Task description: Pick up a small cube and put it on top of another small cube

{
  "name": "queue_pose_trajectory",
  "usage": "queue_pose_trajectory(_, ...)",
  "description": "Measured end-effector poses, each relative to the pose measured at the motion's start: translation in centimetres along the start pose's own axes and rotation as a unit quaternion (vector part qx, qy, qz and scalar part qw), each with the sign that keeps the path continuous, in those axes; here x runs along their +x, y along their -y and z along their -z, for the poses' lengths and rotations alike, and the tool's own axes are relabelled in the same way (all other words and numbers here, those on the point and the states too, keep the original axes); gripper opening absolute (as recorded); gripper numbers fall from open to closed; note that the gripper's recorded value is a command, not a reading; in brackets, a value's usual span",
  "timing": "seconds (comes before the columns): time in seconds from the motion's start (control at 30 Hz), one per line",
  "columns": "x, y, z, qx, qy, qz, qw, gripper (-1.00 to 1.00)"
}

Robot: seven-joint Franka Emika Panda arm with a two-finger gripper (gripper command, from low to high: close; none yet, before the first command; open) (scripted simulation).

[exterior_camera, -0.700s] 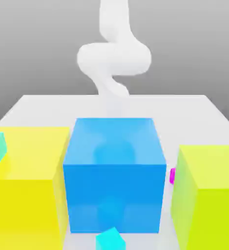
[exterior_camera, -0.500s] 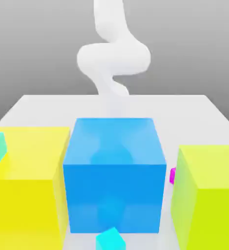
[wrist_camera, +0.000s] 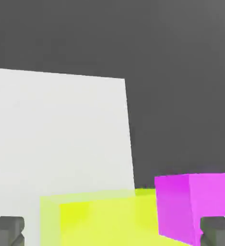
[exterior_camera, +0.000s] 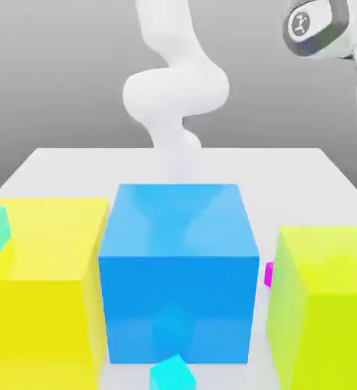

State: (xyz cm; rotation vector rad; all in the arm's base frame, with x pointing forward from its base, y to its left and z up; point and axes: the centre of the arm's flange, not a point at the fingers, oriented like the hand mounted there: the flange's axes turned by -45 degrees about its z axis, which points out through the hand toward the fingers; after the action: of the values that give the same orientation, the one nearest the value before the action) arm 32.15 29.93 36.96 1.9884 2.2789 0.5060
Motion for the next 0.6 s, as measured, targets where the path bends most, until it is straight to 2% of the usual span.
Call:
queue_pose_trajectory(0.17, -0.9, 6.9, -7.2, 0.077, 0.019, 0.139, 0.987, 0.00)
queue_pose_trajectory(0.3, -8.0, 10.7, -12.0, 0.151, 0.051, 0.144, 0.977, 0.00)
queue_pose_trajectory(0.6, -11.0, 13.7, -18.3, 0.160, 0.055, 0.154, 0.973, 0.00)
